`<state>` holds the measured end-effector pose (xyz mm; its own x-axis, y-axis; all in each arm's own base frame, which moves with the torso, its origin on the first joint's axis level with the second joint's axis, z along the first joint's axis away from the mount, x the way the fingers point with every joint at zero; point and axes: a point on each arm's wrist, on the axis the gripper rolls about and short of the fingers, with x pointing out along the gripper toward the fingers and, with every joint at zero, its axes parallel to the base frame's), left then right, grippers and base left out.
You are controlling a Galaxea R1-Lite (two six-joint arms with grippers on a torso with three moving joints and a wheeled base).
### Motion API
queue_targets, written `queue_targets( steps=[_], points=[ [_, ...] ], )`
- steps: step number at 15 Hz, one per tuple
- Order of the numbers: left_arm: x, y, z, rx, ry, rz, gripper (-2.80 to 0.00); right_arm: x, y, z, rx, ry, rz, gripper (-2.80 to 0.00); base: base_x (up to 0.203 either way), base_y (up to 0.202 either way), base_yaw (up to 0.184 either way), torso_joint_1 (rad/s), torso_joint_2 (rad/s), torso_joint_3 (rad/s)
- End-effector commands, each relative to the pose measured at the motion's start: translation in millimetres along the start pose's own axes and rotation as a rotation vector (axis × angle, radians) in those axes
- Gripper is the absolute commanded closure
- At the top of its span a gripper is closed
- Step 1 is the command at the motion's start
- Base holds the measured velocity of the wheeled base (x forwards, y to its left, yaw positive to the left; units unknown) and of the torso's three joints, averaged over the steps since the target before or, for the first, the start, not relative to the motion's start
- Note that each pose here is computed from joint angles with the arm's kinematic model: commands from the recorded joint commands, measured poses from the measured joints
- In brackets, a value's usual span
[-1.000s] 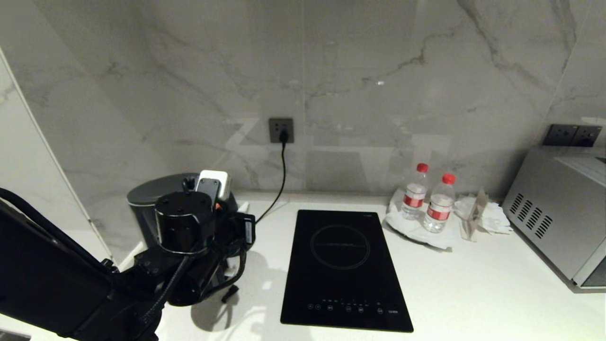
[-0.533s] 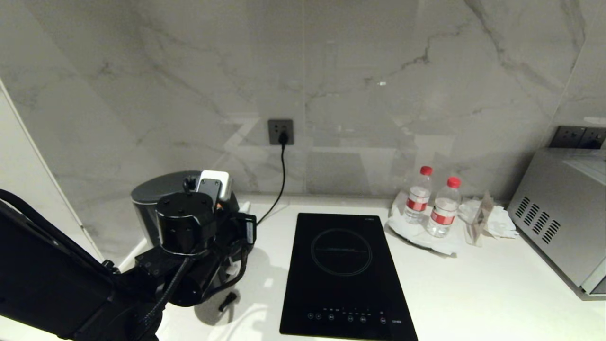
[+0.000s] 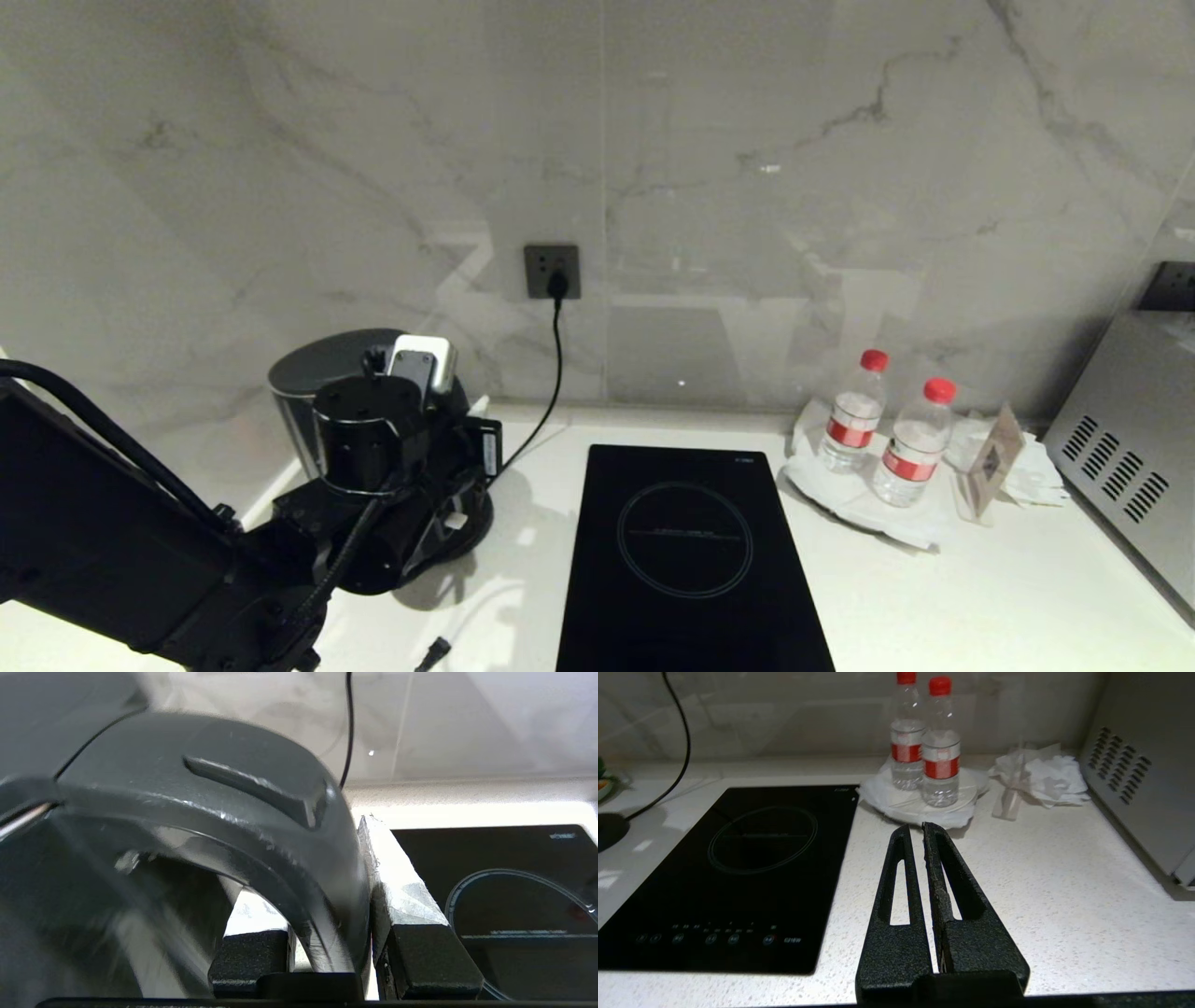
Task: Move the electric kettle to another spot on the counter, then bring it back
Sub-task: Place it on the power base
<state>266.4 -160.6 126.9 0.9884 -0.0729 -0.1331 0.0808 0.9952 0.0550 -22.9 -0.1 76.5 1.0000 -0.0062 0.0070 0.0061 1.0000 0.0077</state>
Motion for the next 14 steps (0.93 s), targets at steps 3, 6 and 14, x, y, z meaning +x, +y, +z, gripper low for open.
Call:
queue_targets(
  steps=[3,6,14],
  points=[
    [14,-10.2,-2,-0.002,-0.011,0.001,0.00,0,0,1,0.000,-0.003,-0.001,0.00,0.000,0.000,0.000,-0.012,0.00,0.008],
    [34,-20.1,-5,-0.020,-0.040,0.007,0.00,0,0,0,0.000,-0.002,-0.001,0.00,0.000,0.000,0.000,0.000,0.00,0.000],
    [106,-46.2,-37,-0.021,-0.047,0.046,0.00,0,0,0,0.000,-0.001,0.000,0.00,0.000,0.000,0.000,0.000,0.00,0.000]
  ],
)
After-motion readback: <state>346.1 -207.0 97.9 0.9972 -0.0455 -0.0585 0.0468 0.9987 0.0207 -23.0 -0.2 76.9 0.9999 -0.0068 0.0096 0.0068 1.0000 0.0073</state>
